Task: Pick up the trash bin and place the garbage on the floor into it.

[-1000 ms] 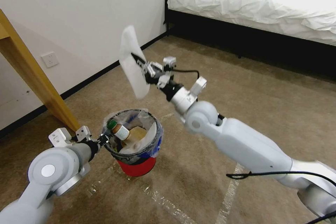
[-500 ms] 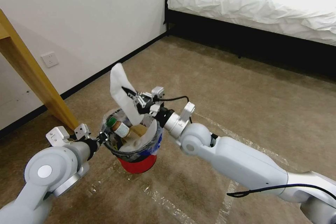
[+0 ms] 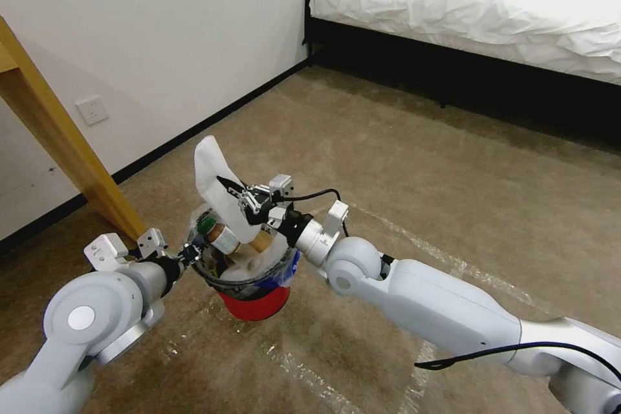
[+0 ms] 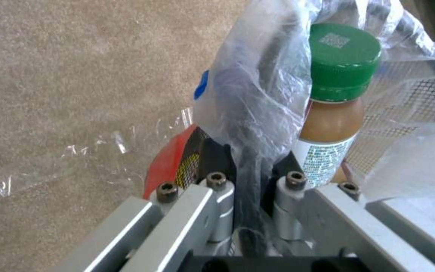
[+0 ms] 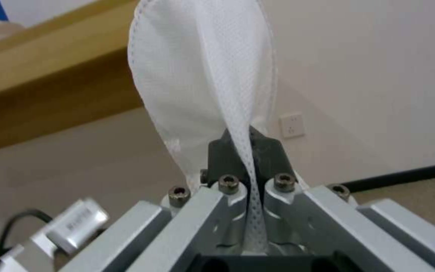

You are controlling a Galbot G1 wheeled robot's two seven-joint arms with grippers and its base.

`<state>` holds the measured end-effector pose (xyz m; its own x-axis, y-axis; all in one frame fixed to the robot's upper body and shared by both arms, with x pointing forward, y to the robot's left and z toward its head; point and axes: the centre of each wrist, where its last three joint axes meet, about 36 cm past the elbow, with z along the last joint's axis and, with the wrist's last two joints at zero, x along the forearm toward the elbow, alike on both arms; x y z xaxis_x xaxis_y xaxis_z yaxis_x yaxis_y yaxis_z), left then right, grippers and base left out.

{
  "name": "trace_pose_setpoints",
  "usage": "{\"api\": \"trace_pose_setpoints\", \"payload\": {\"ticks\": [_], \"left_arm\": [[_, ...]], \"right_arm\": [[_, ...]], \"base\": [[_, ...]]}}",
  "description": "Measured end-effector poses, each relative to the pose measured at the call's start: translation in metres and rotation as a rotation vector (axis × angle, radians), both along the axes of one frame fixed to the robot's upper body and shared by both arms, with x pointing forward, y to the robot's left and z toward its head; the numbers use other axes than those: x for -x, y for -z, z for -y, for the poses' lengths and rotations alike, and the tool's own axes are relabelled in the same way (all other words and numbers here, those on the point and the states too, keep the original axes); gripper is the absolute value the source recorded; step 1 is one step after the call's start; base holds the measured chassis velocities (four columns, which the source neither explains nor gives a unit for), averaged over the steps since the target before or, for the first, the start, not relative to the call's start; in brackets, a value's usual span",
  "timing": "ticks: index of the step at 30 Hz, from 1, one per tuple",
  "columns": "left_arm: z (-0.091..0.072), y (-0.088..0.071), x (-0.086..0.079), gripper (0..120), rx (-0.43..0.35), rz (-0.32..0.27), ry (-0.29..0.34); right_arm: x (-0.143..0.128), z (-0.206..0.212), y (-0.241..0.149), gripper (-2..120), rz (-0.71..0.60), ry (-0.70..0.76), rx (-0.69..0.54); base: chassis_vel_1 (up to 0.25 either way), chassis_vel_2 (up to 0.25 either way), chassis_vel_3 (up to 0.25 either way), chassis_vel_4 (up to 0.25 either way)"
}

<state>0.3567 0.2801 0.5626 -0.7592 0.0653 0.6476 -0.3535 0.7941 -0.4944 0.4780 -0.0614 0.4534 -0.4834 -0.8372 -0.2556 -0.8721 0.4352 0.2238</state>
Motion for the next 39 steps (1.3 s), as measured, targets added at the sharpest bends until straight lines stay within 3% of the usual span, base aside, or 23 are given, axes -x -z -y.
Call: {"api": "trace_pose_setpoints", "payload": {"ticks": [19, 39], "left_arm": [[0.0, -0.003, 0.004, 4, 0.004, 0.002, 0.004], [-0.001, -0.005, 0.005, 4, 0.005, 0.009, -0.006]], "right_arm": [[-0.004, 0.008, 0.041, 0, 0.017, 0.017, 0.075], [0.0, 0.009, 0.058, 0, 0.023, 0.026, 0.104]], "base": [[0.0, 0.0, 0.0, 0.0], [0.0, 0.0, 0.0, 0.0]]}}
